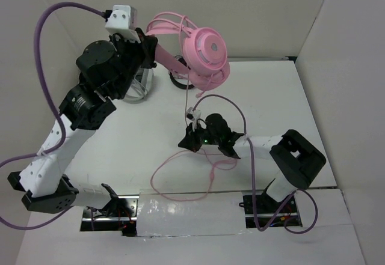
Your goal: Wrap the headphones
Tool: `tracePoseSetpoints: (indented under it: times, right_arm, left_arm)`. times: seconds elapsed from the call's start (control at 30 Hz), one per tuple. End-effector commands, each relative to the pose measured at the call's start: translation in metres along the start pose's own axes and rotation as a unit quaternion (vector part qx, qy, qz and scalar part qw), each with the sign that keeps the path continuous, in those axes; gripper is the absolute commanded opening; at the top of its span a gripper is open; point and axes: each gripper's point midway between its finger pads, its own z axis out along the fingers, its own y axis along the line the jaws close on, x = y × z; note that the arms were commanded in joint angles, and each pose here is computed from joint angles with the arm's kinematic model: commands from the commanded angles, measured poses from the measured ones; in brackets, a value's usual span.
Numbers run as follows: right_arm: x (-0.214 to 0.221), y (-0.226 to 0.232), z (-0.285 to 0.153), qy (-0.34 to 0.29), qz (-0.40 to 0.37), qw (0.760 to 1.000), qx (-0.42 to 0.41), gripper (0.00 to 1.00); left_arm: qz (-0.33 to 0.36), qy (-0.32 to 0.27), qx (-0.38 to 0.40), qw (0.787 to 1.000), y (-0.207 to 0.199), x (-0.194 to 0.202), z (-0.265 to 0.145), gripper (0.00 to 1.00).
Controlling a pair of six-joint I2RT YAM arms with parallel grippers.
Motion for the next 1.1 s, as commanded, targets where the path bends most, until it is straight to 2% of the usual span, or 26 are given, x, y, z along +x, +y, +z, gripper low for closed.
tracePoseSetpoints:
  times: [0.0,0.07,0.1,0.13,0.2,0.23,0.3,0.33,0.4,0.43,0.5,0.67,0.73,0.77,0.8,0.87,0.9,0.97,1.0,1.07]
  right_arm:
    - [0.012,0.020,-0.002,-0.004,-0.010,1.000,-0.027,0.03]
    - [0.023,0.022,-0.010,0.000,-0.002,1.000,-0.017,0.00]
    - [0.028,0.026,-0.013,0.001,0.006,1.000,-0.015,0.00]
    - [0.028,0.021,-0.016,-0.009,0.012,1.000,0.013,0.00]
    - [0.029,0.026,-0.033,-0.028,0.023,0.998,0.049,0.00]
    - [0.034,0.022,-0.033,-0.023,0.031,0.997,0.072,0.00]
    - [0.041,0.029,-0.046,-0.012,0.035,0.994,0.106,0.00]
    - [0.033,0.020,-0.053,-0.029,0.033,0.987,0.156,0.00]
    - [0.037,0.030,-0.067,-0.016,0.034,0.982,0.184,0.00]
    - [0.026,0.033,-0.072,-0.027,0.035,0.979,0.199,0.00]
    - [0.025,0.028,-0.089,-0.018,0.036,0.968,0.248,0.00]
    - [-0.002,0.037,-0.107,-0.024,0.016,0.951,0.307,0.00]
    - [-0.019,0.026,-0.125,-0.042,0.013,0.924,0.380,0.00]
    - [-0.032,0.016,-0.140,-0.069,0.003,0.898,0.434,0.00]
    - [-0.040,0.011,-0.150,-0.080,-0.001,0.883,0.463,0.00]
    - [-0.062,0.008,-0.165,-0.102,-0.008,0.856,0.506,0.00]
    - [-0.082,0.007,-0.175,-0.128,-0.018,0.834,0.536,0.00]
    - [-0.102,0.005,-0.186,-0.137,-0.046,0.815,0.562,0.00]
    - [-0.116,0.008,-0.189,-0.147,-0.053,0.809,0.566,0.00]
    - [-0.135,0.012,-0.185,-0.142,-0.070,0.821,0.548,0.00]
  left_arm:
    - [-0.007,-0.139,-0.077,0.987,0.022,-0.075,0.007,0.00]
    - [0.014,-0.141,-0.103,0.984,0.034,-0.072,0.020,0.00]
    - [0.002,-0.125,-0.104,0.987,0.038,-0.064,0.027,0.00]
    - [0.004,-0.100,-0.105,0.989,0.041,-0.049,0.039,0.00]
    - [-0.018,-0.053,-0.147,0.988,0.081,-0.026,0.055,0.00]
    - [-0.021,-0.038,-0.145,0.989,0.080,-0.013,0.062,0.00]
    - [-0.044,0.001,-0.170,0.985,0.110,0.011,0.074,0.00]
    - [-0.052,0.028,-0.177,0.982,0.119,0.030,0.088,0.00]
    - [-0.077,0.088,-0.217,0.969,0.149,0.075,0.102,0.00]
    - [-0.082,0.109,-0.236,0.962,0.162,0.091,0.106,0.00]
    - [-0.113,0.172,-0.260,0.943,0.174,0.139,0.110,0.00]
    - [-0.144,0.259,-0.315,0.902,0.193,0.215,0.105,0.00]
    - [-0.135,0.293,-0.338,0.884,0.196,0.249,0.094,0.00]
    - [-0.135,0.298,-0.341,0.881,0.196,0.256,0.092,0.00]
    - [-0.130,0.315,-0.347,0.874,0.197,0.271,0.084,0.00]
    - [-0.112,0.331,-0.326,0.878,0.185,0.281,0.079,0.00]
    - [-0.089,0.361,-0.298,0.879,0.175,0.298,0.073,0.00]
    - [-0.070,0.359,-0.281,0.887,0.166,0.304,0.070,0.00]
    - [-0.060,0.375,-0.281,0.881,0.160,0.320,0.061,0.00]
    - [-0.054,0.390,-0.283,0.875,0.155,0.330,0.051,0.00]
